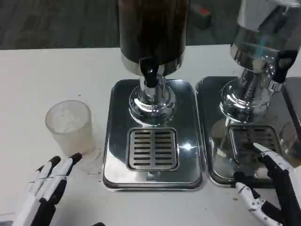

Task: Grasp the cup under the faucet to collect the drink, then remove the cup.

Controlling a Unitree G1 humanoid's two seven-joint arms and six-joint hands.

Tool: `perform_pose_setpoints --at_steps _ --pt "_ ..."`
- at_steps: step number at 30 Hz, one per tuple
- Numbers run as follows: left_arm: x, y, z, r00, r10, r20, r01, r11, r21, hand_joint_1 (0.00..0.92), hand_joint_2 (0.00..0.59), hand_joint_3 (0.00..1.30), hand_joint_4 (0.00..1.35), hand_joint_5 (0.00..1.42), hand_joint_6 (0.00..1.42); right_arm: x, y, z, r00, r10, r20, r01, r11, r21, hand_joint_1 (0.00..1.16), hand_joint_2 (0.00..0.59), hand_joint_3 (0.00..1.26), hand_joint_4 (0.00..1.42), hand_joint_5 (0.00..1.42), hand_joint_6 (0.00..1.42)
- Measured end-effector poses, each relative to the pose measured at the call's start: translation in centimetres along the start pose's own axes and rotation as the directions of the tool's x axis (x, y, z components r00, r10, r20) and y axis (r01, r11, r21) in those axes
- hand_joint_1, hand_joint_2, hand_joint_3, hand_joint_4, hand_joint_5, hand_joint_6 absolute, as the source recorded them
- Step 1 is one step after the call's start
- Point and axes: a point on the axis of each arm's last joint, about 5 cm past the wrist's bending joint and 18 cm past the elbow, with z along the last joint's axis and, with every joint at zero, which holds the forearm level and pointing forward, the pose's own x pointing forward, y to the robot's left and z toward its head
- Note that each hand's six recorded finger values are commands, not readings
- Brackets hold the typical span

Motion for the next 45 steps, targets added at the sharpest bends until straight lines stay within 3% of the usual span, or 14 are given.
perform_pose_setpoints --at_steps 18,30,38,45 --pt "0.2 0.3 -0.14 1.000 -0.013 0.000 0.013 1.000 -0.013 0.000 0.056 0.05 0.00 0.01 0.06 0.0 0.10 0.15 1.0000 0.001 -0.004 -0.001 1.000 0.016 0.34 0.409 0.26 0.22 0.28 0.42" --pt "0.6 1.2 -0.41 0.997 0.071 -0.006 -0.071 0.996 -0.044 0.000 0.037 0.00 0.00 0.04 0.07 0.1 0.33 0.21 0.9999 0.000 -0.011 0.000 1.000 0.028 0.33 0.407 0.27 0.23 0.29 0.42" --pt "2.0 2.1 -0.58 0.988 0.156 0.007 -0.155 0.986 -0.066 0.000 0.014 0.00 0.00 0.09 0.12 0.2 0.43 0.35 0.9999 -0.006 -0.012 0.006 0.999 0.039 0.33 0.407 0.27 0.25 0.30 0.42" --pt "3.8 2.5 -1.04 0.986 0.168 -0.005 -0.167 0.980 -0.111 0.000 0.000 0.00 0.00 0.10 0.13 0.4 0.49 0.32 0.9999 0.001 -0.011 -0.001 0.999 0.042 0.33 0.407 0.28 0.26 0.31 0.42"
